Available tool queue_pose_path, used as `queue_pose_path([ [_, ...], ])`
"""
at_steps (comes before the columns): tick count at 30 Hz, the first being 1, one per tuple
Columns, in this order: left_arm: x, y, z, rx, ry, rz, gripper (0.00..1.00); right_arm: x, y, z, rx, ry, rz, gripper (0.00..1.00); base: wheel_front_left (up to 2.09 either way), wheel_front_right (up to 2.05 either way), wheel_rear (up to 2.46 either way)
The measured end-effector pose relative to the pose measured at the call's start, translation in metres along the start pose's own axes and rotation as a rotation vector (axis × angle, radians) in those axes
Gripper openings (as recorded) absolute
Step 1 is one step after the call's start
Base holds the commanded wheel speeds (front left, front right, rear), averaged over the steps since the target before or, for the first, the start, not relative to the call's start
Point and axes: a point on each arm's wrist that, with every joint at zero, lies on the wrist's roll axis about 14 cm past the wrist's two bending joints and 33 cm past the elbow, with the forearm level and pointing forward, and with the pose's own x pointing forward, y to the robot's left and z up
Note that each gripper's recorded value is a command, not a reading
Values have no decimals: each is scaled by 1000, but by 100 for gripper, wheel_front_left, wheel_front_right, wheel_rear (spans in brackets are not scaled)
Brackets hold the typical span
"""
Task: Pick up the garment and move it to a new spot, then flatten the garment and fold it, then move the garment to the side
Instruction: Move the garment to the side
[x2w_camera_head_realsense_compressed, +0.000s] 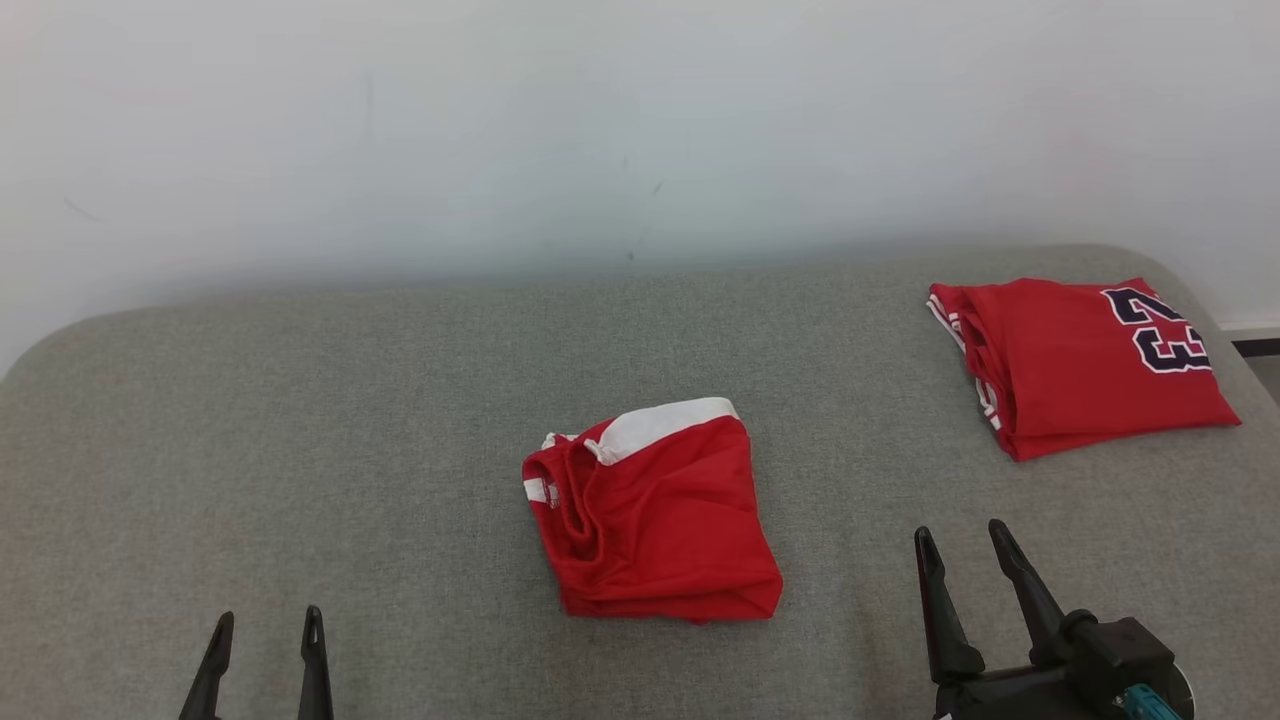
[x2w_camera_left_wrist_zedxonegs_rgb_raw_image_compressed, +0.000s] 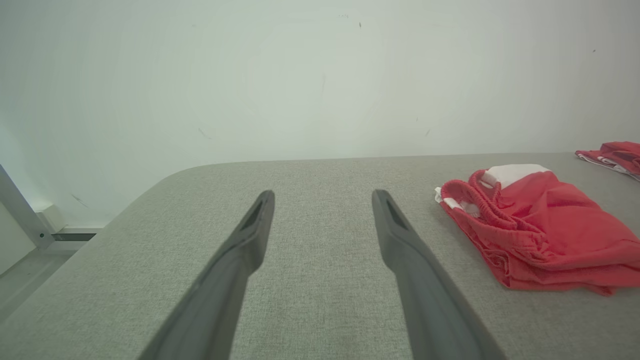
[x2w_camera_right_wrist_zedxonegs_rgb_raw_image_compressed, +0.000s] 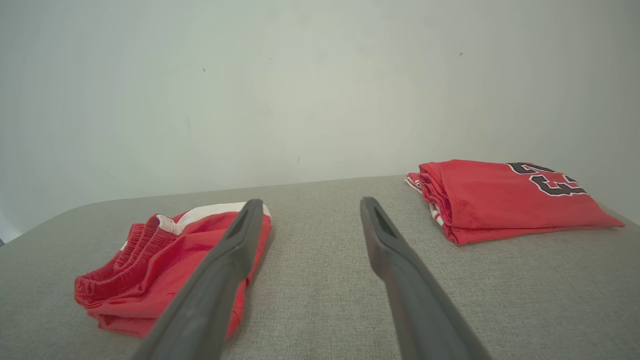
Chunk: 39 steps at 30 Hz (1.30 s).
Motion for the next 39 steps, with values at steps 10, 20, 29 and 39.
queue_pose_path([
  [10, -3, 3, 1, -6, -4, 8, 100, 1, 4, -2, 2, 6, 13, 100, 0, 0, 0],
  [20, -8, 10, -5, -8, 16, 26, 100, 31, 25, 0, -28, 7, 102, 100, 0, 0, 0],
  [29, -5, 14, -6, -10, 22, 37, 100, 90, 46, 1, -52, 87, 172, 100, 0, 0, 0],
  [39, 5, 17, -11, -18, 37, 50, 100, 127, 58, -44, -68, 283, 198, 100, 0, 0, 0],
])
